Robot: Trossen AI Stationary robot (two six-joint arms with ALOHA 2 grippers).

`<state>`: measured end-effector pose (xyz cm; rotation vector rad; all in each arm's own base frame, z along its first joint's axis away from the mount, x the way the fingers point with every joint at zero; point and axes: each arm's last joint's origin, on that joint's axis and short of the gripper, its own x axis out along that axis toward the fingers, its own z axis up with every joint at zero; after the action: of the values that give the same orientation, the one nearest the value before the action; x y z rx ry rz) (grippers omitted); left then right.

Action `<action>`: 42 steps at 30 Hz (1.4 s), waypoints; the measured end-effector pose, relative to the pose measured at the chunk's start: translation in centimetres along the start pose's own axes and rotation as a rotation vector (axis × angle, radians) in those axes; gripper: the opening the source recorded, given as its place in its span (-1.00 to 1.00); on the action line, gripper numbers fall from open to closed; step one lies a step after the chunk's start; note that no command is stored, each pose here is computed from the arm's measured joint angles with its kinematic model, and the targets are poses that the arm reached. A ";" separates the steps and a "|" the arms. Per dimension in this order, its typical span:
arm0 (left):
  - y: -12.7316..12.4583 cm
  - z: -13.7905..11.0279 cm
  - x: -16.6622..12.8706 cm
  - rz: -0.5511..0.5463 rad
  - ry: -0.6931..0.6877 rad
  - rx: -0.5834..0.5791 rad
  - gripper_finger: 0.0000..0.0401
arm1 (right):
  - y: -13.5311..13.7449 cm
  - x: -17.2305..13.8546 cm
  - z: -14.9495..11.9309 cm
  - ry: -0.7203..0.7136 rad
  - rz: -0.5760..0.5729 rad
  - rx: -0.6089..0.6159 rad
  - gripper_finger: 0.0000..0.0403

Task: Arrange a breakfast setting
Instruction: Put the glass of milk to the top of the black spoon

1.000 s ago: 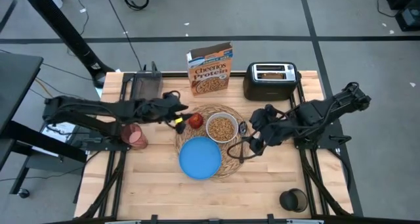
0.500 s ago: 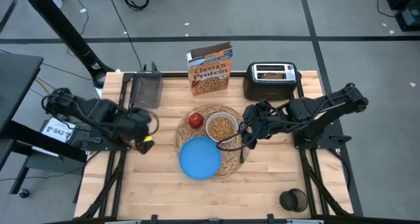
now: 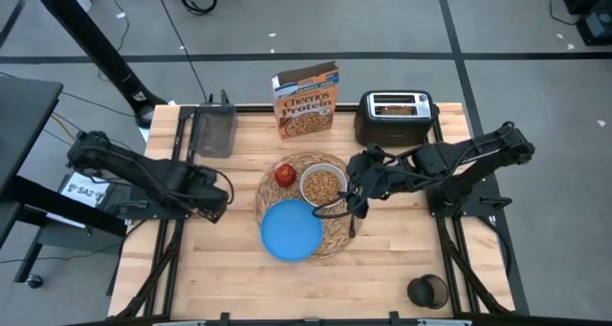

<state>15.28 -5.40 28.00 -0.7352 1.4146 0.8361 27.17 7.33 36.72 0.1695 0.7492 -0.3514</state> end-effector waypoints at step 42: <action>-6.4 6.1 -12.5 -0.295 -0.331 0.184 -0.93 | 0.0 17.4 6.5 -0.444 0.325 -0.282 0.98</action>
<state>24.24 -4.38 40.40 -0.6136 1.0397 0.5581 43.07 1.15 29.36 -0.0547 0.3160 0.0322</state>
